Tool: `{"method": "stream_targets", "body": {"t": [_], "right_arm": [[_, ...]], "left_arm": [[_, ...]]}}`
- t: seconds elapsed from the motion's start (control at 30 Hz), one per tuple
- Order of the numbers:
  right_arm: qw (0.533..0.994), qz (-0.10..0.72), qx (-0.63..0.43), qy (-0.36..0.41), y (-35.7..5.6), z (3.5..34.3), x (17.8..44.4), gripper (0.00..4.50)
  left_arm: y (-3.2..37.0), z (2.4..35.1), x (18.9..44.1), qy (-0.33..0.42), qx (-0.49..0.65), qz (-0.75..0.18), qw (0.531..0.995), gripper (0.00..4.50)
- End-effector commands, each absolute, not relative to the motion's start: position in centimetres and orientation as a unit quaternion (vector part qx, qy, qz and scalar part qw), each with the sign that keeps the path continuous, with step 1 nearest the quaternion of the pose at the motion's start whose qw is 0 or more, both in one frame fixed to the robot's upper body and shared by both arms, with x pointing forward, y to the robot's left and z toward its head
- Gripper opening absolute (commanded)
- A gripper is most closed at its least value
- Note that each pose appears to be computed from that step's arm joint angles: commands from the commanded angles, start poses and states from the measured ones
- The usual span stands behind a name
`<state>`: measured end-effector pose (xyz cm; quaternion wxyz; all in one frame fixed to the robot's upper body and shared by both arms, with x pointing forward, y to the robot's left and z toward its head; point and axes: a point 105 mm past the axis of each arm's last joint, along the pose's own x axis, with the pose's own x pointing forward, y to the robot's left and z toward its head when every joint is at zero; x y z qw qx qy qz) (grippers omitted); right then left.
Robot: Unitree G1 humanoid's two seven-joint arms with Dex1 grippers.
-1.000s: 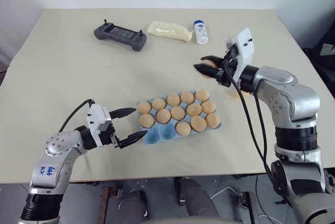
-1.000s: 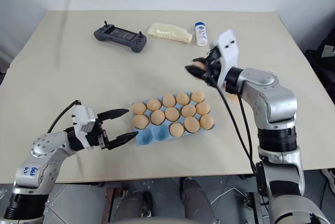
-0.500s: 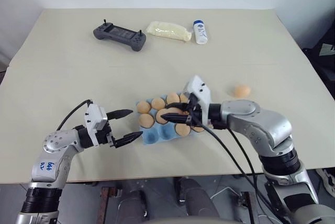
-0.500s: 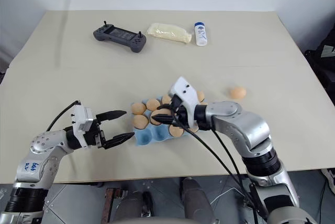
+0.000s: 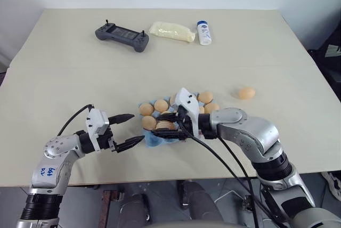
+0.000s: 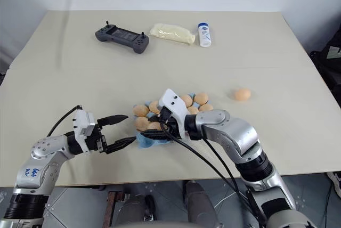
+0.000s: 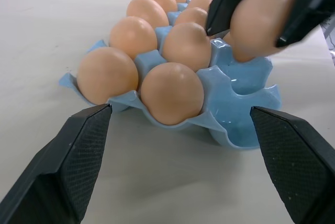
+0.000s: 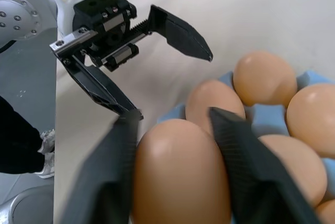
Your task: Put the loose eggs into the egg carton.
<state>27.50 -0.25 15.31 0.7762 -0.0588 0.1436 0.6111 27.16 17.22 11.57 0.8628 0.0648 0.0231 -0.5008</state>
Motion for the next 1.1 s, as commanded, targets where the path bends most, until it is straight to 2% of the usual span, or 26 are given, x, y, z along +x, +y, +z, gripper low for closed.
{"method": "stream_targets", "body": {"t": [0.03, 0.1, 0.13, 0.37, 0.53, 0.73, 0.97, 1.1], "right_arm": [[0.771, 0.62, -0.068, 0.126, -0.1, 16.1, 27.3, 3.74], [0.775, 0.617, -0.071, 0.12, -0.2, 16.4, 27.5, 4.42], [0.777, 0.615, -0.072, 0.117, -0.3, 16.5, 27.6, 4.47], [0.802, 0.587, -0.078, 0.077, -2.4, 19.1, 28.6, 4.47], [0.839, 0.536, -0.079, 0.054, -7.0, 20.3, 28.8, 4.47], [0.896, 0.433, -0.081, 0.063, -13.5, 19.4, 29.0, 4.47], [0.945, 0.303, -0.076, 0.094, -22.2, 17.0, 26.8, 4.47], [0.961, 0.246, -0.06, 0.113, -25.2, 15.7, 25.9, 4.47]], "left_arm": [[17.0, 13.0, 27.0, -0.007, 0.084, -0.502, 0.861, 4.5], [17.0, 13.1, 27.0, -0.008, 0.084, -0.502, 0.861, 4.5], [16.9, 13.1, 27.0, -0.008, 0.084, -0.502, 0.861, 4.5], [16.8, 13.2, 27.1, -0.012, 0.083, -0.505, 0.859, 4.5], [16.8, 13.2, 27.1, -0.013, 0.079, -0.51, 0.857, 4.5], [16.3, 13.6, 27.4, -0.023, 0.071, -0.519, 0.851, 4.5], [15.9, 14.6, 27.7, -0.044, 0.062, -0.529, 0.845, 4.5], [15.7, 14.8, 27.5, -0.05, 0.063, -0.54, 0.838, 4.5]]}}
